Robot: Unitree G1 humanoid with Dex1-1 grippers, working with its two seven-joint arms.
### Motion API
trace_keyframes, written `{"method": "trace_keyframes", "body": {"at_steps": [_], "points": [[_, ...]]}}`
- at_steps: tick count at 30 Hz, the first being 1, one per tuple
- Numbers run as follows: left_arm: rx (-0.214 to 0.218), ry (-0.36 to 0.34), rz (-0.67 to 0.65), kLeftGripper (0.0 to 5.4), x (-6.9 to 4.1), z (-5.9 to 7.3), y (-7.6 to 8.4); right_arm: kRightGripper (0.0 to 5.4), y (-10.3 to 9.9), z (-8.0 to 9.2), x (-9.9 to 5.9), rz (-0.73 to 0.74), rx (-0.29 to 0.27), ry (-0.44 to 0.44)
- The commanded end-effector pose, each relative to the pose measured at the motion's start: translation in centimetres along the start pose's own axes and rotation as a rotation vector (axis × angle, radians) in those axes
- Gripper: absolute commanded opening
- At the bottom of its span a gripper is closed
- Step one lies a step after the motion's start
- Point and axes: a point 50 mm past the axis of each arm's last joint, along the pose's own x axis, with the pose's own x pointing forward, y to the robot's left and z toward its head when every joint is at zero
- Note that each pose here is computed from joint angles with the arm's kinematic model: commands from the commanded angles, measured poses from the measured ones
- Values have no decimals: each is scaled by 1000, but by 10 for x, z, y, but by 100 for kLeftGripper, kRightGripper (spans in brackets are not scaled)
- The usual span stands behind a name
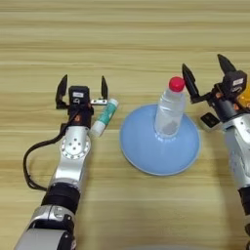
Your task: Move the objects on the table
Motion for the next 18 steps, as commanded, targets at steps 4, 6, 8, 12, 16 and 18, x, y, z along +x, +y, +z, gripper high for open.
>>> {"method": "trace_keyframes", "body": {"at_steps": [4,6,8,12,16,18], "points": [[40,-51,-21,540,-2,5,-3,537,-20,-17,8,-55,-31,71],[39,-56,-22,540,-2,5,-3,537,-21,-22,8,-62,-45,97],[34,-72,-28,540,-2,8,-3,537,-21,-31,8,-64,-60,149],[12,-124,-79,540,-4,15,-9,537,-16,-50,5,-47,-80,254],[-53,-166,-152,540,-7,26,-16,537,-15,-54,6,-45,-87,269],[-74,-179,-200,540,-10,30,-17,537,-14,-57,7,-44,-90,280]]}}
